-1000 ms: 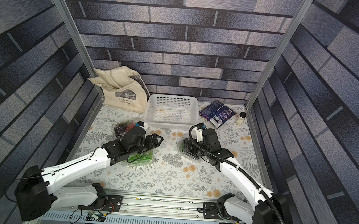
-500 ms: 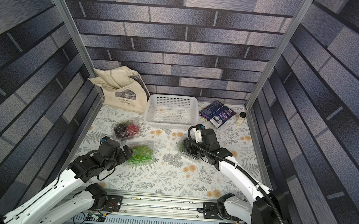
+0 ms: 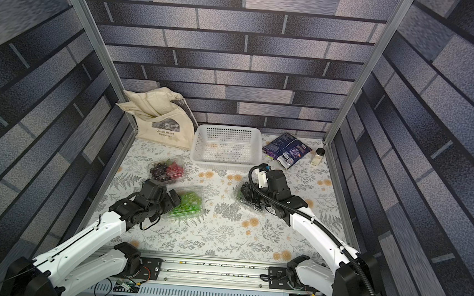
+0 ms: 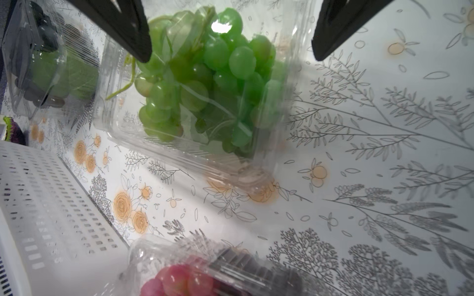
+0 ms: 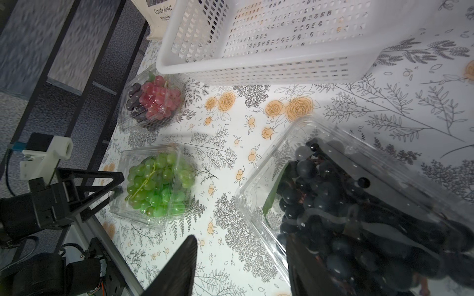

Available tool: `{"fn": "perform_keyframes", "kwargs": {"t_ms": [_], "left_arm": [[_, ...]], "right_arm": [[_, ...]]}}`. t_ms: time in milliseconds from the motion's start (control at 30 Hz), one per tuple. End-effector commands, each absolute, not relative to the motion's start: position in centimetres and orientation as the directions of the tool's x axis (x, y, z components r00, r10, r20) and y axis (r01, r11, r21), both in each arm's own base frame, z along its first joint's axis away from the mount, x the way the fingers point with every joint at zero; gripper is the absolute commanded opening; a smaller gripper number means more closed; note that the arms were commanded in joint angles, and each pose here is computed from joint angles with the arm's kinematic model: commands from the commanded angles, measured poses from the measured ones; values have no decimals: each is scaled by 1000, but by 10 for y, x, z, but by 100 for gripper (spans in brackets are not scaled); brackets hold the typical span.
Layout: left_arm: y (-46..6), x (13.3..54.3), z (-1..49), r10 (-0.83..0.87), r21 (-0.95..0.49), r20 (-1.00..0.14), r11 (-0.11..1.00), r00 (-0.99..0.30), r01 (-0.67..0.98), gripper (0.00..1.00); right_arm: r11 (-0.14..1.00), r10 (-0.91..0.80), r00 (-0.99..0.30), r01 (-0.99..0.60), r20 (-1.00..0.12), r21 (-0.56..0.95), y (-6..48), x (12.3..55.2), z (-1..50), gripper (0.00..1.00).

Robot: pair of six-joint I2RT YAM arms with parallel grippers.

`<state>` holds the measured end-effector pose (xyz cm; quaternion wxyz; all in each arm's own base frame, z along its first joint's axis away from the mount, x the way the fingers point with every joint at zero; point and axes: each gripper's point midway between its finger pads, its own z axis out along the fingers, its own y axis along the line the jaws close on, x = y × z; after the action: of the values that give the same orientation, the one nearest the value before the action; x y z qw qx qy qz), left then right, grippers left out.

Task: Pack grapes into containers
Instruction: Move the packing box to the center of the board.

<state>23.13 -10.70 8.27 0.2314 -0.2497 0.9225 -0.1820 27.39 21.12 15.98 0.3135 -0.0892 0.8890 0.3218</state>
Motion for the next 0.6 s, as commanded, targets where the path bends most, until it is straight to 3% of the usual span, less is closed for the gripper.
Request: {"fn": "perform_keyframes", "kwargs": {"t_ms": [0, 567], "left_arm": [[-132, 250, 98, -503, -507, -370, 814, -781, -283, 100], [-214, 297, 122, -353, -518, -461, 852, -814, -76, 100]], "right_arm": [[787, 46, -783, -354, -621, 505, 206, 270, 161, 58], [815, 39, -777, -339, -628, 470, 193, 262, 157, 58]]}}
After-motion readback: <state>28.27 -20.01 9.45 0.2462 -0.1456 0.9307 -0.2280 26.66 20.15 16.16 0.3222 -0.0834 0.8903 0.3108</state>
